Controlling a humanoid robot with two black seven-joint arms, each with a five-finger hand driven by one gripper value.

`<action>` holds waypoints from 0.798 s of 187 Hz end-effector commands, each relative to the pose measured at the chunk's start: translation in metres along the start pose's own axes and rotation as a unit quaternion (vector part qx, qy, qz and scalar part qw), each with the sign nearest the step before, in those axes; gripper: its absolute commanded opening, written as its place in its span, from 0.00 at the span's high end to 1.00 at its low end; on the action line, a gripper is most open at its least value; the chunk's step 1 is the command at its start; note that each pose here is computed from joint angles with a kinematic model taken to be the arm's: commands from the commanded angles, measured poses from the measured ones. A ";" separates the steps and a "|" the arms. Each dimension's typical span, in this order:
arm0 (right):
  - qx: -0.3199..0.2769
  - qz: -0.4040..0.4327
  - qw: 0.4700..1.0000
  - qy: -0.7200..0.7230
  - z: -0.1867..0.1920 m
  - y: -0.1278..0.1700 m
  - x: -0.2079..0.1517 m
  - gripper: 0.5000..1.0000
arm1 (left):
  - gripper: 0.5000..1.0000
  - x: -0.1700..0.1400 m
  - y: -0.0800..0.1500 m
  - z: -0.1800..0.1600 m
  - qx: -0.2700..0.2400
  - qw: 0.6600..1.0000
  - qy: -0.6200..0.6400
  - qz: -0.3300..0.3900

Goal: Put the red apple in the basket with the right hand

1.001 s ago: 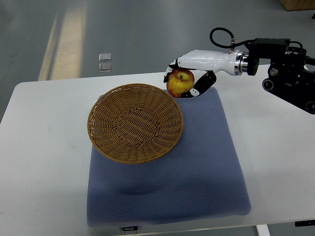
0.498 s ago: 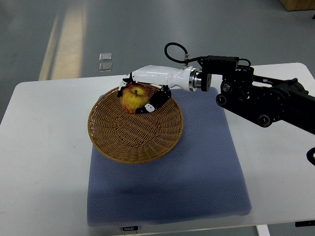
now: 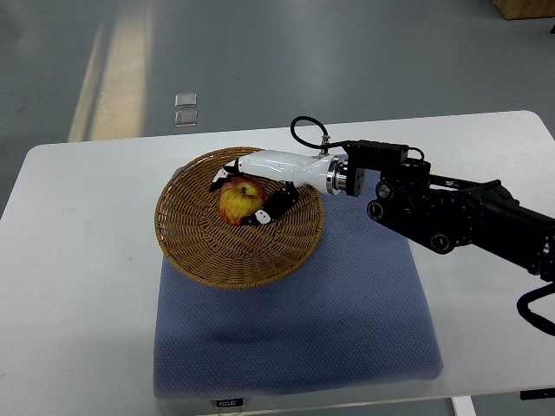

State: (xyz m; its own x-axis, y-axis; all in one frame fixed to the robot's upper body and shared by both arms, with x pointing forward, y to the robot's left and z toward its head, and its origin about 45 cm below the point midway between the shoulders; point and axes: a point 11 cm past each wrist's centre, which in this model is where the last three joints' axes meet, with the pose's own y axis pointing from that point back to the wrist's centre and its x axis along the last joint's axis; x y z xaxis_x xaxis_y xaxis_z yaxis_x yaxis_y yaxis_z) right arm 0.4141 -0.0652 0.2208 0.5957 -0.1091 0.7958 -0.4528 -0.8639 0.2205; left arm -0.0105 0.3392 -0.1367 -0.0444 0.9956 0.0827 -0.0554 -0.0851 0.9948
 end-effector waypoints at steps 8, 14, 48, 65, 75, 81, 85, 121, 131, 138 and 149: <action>0.006 -0.001 1.000 -0.005 -0.004 -0.004 -0.005 0.35 | 0.00 0.000 0.000 0.000 0.000 1.000 0.000 0.000; 0.006 -0.001 1.000 -0.006 -0.004 -0.004 -0.007 0.35 | 0.00 0.000 0.000 0.000 0.000 1.000 0.000 0.000; 0.009 -0.003 1.000 -0.008 -0.006 -0.007 -0.010 0.35 | 0.00 0.001 0.000 0.000 0.000 1.000 0.000 0.001; 0.012 -0.004 1.000 -0.009 -0.009 -0.009 -0.011 0.33 | 0.00 0.000 0.000 0.000 0.000 1.000 0.000 0.000; 0.012 -0.002 1.000 -0.009 -0.008 -0.008 -0.009 0.30 | 0.00 0.000 0.000 0.000 0.000 1.000 0.000 0.000; 0.012 0.000 1.000 -0.009 -0.008 -0.008 -0.008 0.28 | 0.00 0.001 0.000 0.000 0.000 1.000 0.000 0.001; 0.012 0.000 1.000 -0.009 -0.008 -0.008 -0.008 0.28 | 0.00 0.000 0.000 0.000 0.000 1.000 0.000 0.000; 0.010 0.031 0.999 -0.023 -0.005 -0.002 0.013 0.17 | 0.00 0.000 0.000 0.000 0.000 1.000 0.000 0.000; 0.009 0.048 0.998 -0.033 -0.003 0.002 0.024 0.17 | 0.00 0.000 0.000 0.000 0.000 1.000 0.000 0.000; 0.008 0.055 0.998 -0.035 -0.001 0.005 0.028 0.17 | 0.00 0.001 0.000 0.000 0.000 1.000 0.000 0.001; 0.003 0.069 0.997 -0.043 0.004 0.011 0.037 0.16 | 0.00 0.000 0.000 0.000 0.000 1.000 0.000 0.000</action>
State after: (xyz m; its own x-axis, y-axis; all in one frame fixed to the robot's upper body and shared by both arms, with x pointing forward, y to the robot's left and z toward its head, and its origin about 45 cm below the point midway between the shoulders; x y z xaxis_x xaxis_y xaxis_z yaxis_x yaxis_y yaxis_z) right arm 0.4245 -0.0679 0.2406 0.5926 -0.2175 0.7756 -0.4957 -0.8574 0.1383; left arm -0.0104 0.3393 -0.1367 -0.0444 0.9956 0.0830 -0.0558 -0.0855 0.9948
